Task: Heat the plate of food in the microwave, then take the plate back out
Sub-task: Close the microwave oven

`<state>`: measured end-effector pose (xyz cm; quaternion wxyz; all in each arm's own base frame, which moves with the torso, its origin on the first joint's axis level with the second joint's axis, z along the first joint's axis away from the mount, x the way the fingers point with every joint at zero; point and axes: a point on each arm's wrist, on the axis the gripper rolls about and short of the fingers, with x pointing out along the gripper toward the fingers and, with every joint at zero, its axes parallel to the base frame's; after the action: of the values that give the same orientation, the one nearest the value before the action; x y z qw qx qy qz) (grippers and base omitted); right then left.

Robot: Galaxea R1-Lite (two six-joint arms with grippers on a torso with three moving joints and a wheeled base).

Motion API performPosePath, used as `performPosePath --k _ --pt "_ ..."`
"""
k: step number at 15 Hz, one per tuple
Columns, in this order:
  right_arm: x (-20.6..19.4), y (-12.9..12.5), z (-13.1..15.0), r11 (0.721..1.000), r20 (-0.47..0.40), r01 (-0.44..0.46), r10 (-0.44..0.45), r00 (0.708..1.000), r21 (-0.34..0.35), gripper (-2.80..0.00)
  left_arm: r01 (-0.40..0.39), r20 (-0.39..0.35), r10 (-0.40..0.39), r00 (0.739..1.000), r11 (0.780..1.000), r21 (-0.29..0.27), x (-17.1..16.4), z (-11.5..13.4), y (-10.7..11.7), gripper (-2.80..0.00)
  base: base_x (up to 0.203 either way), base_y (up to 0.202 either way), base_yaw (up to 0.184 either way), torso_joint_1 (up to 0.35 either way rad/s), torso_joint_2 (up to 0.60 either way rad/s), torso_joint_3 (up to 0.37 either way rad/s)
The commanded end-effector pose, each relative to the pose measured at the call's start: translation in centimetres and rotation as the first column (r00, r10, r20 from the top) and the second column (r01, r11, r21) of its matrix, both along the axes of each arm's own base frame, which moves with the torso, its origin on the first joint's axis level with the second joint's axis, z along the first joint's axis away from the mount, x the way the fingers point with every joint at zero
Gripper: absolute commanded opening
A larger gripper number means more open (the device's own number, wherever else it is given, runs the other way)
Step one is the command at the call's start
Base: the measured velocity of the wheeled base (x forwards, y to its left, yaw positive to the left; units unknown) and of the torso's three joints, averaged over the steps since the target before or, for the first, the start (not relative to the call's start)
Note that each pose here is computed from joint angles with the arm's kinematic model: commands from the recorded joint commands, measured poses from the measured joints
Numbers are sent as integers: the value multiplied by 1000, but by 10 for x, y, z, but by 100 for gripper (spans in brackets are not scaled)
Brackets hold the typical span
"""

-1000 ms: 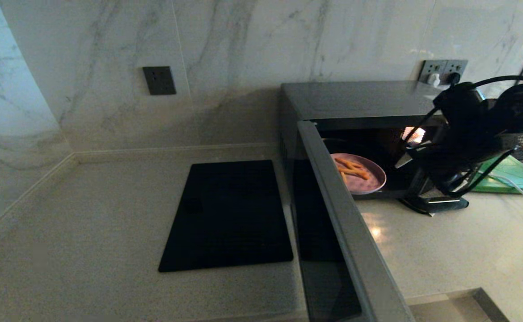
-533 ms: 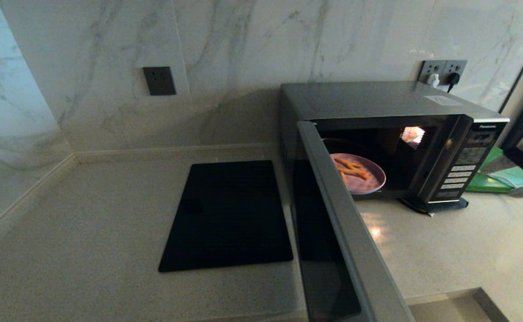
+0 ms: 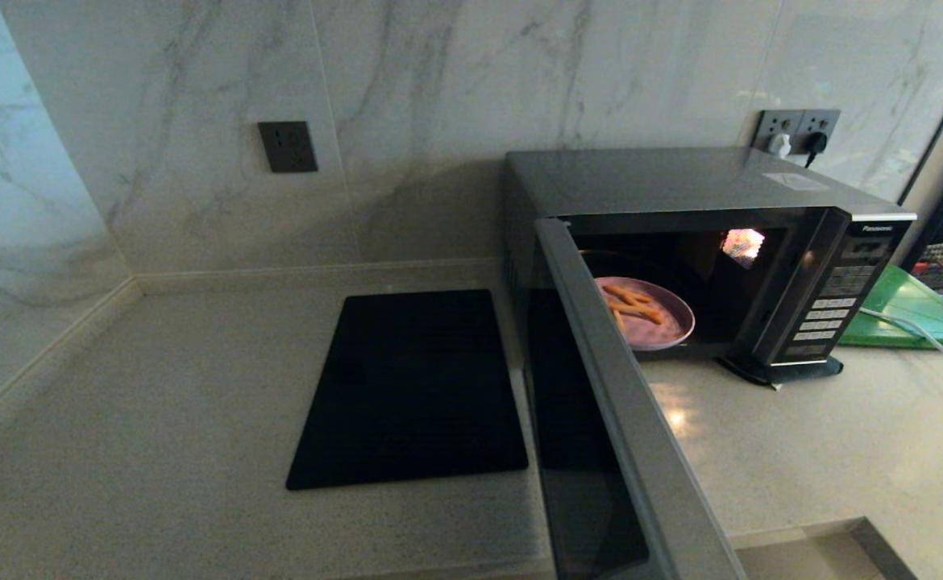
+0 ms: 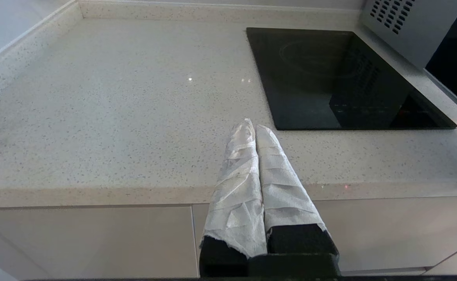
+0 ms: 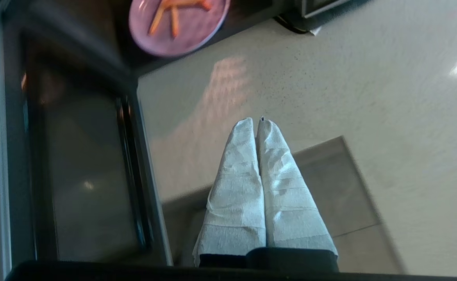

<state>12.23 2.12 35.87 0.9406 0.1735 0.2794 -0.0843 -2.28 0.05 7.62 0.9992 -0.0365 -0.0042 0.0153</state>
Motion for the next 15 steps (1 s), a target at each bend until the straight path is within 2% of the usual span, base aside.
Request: performPosePath --k 1,4,6,8,10,11,12,15 --pt "1 7 8 994 1 -85 85 996 -68 -280 -1 -1 1 1000 1000 -1 0 0 0 -280 0 0 0 0 0 0" --pt "8 10 11 970 -15 -146 146 989 -192 -280 -1 -1 1 1000 1000 -1 0 0 0 -280 0 0 0 0 0 0" --pt "8 15 13 935 -48 -213 208 977 -284 -280 -1 -1 1 1000 1000 -1 0 0 0 -280 0 0 0 0 0 0" --pt "12 25 12 907 -73 -295 287 955 -301 -280 -1 -1 1 1000 1000 -1 0 0 0 -280 0 0 0 0 0 0" --pt "24 40 18 897 -60 -344 341 938 -280 -280 -1 -1 1 1000 1000 -1 0 0 0 -280 0 0 0 0 0 0" --pt "28 48 25 907 -23 -346 351 936 -241 -280 -1 -1 1 1000 1000 -1 0 0 0 -280 0 0 0 0 0 0" --pt "34 63 33 918 22 -356 365 931 -173 -280 -1 -1 1 1000 1000 -1 0 0 0 -280 0 0 0 0 0 0" --pt "61 120 25 908 69 -419 420 905 -30 -280 -1 -1 1 1000 1000 -1 0 0 0 -280 0 0 0 0 0 0"
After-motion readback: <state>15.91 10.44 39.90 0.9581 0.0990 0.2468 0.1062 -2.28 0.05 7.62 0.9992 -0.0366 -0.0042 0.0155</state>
